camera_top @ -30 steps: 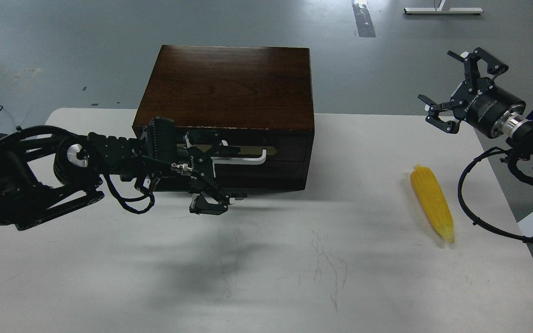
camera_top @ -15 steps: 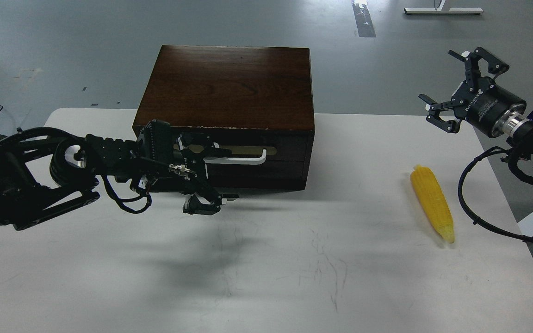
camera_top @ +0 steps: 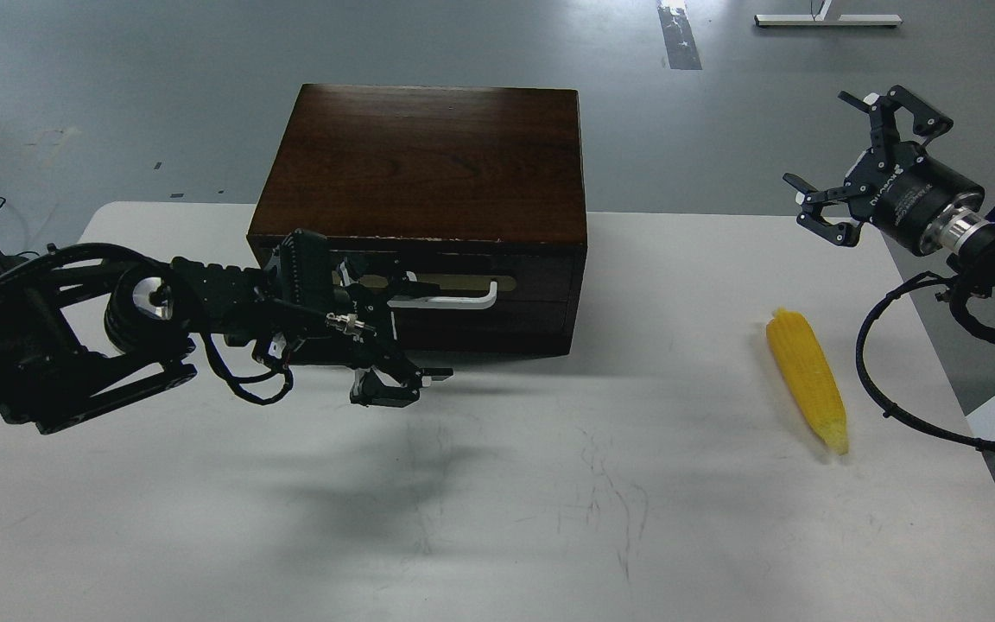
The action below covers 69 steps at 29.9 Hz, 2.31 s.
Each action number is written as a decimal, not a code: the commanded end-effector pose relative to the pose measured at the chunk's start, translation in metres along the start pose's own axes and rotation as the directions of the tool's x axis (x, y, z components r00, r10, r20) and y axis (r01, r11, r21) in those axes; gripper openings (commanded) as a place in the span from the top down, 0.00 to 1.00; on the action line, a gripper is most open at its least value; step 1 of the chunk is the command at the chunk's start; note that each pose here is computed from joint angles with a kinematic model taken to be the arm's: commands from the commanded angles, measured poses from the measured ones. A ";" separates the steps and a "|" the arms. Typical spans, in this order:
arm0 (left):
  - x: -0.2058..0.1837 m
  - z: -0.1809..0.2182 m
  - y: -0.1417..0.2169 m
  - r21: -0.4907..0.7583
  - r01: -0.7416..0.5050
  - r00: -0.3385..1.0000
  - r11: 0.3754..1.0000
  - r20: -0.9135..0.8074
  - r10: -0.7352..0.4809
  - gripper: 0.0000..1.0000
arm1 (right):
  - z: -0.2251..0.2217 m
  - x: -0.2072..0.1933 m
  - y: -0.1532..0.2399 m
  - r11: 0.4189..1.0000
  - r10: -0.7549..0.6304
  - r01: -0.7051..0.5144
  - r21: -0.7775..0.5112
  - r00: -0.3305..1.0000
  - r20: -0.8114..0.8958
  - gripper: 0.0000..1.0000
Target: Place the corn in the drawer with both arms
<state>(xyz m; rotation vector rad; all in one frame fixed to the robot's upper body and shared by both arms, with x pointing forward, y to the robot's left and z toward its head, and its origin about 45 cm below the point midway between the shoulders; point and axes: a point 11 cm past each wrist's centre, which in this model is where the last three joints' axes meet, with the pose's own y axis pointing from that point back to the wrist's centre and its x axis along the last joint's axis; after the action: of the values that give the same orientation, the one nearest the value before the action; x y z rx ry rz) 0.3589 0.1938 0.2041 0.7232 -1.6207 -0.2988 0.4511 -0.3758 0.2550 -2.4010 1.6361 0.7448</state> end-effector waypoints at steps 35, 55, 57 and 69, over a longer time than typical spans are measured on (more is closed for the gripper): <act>-0.003 0.049 0.025 -0.101 -0.015 0.999 0.995 -0.045 0.010 0.01 | 0.001 0.000 -0.001 1.000 0.000 0.000 -0.006 1.000 -0.004 0.00; -0.018 0.063 0.031 -0.109 -0.007 0.995 0.994 -0.095 -0.003 0.02 | -0.004 -0.004 -0.003 1.000 -0.007 0.007 -0.002 1.000 -0.010 0.00; -0.017 0.065 0.031 -0.113 -0.011 0.996 0.994 -0.094 0.000 0.01 | -0.004 -0.004 -0.003 1.000 -0.007 0.007 -0.002 1.000 -0.010 0.00; -0.012 0.065 0.034 -0.117 -0.007 0.996 0.993 -0.087 -0.004 0.02 | -0.005 -0.003 -0.003 1.000 -0.007 0.007 0.001 1.000 -0.010 0.00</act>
<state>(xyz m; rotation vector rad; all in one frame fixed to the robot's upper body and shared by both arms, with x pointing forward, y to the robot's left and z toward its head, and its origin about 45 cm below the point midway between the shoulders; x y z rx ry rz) 0.2846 0.2147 0.1993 0.6274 -1.5049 -0.3458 0.4541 -0.3732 0.2600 -2.4139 1.6295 0.7337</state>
